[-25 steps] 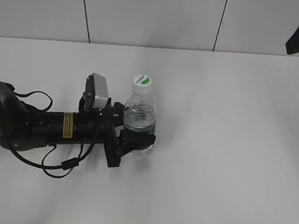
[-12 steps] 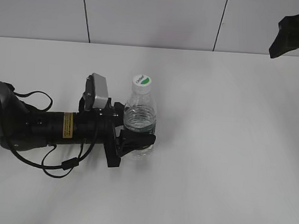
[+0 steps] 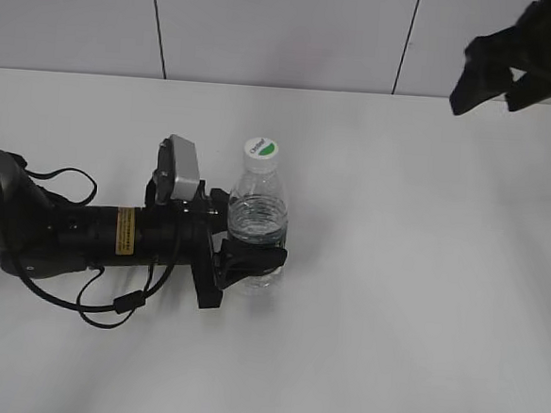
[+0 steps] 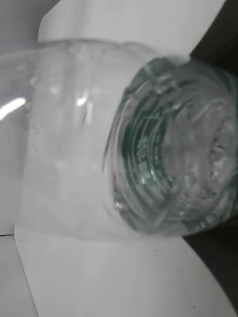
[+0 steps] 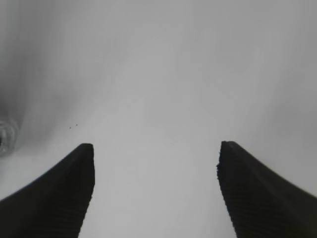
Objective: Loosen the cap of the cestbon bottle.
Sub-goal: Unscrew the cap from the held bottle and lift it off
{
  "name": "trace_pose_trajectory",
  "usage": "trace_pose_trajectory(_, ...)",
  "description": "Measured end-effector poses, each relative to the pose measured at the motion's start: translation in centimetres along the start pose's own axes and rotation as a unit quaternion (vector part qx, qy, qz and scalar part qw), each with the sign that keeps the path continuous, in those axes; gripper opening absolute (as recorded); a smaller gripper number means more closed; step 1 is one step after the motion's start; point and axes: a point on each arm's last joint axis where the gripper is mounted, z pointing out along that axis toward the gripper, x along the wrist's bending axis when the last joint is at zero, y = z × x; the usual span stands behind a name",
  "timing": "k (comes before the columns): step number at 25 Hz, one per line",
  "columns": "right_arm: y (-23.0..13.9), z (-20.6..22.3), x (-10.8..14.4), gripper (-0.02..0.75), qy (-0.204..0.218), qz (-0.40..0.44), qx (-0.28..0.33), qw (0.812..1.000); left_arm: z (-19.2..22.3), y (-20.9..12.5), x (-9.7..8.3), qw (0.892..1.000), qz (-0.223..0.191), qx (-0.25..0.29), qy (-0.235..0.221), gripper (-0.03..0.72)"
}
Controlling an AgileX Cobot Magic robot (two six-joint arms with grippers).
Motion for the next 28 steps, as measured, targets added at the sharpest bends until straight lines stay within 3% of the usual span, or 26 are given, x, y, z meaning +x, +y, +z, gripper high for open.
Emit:
trace_pose_trajectory(12, 1.2, -1.2, 13.0, 0.588, 0.073, -0.163, 0.032, 0.983, 0.0, 0.0, 0.0, 1.000, 0.000, 0.001, 0.000, 0.417)
trace_pose_trajectory(17, 0.8, -1.4, 15.2, 0.588, 0.086, -0.175, 0.046, 0.980, 0.0, 0.0, 0.0, 1.000, 0.000, 0.001, 0.000, 0.417)
trace_pose_trajectory(28, 1.3, -2.0, 17.8, 0.588, 0.099, -0.085, 0.076, 0.989, 0.0, 0.0, 0.0, 1.000, 0.000, 0.001, 0.000, 0.417)
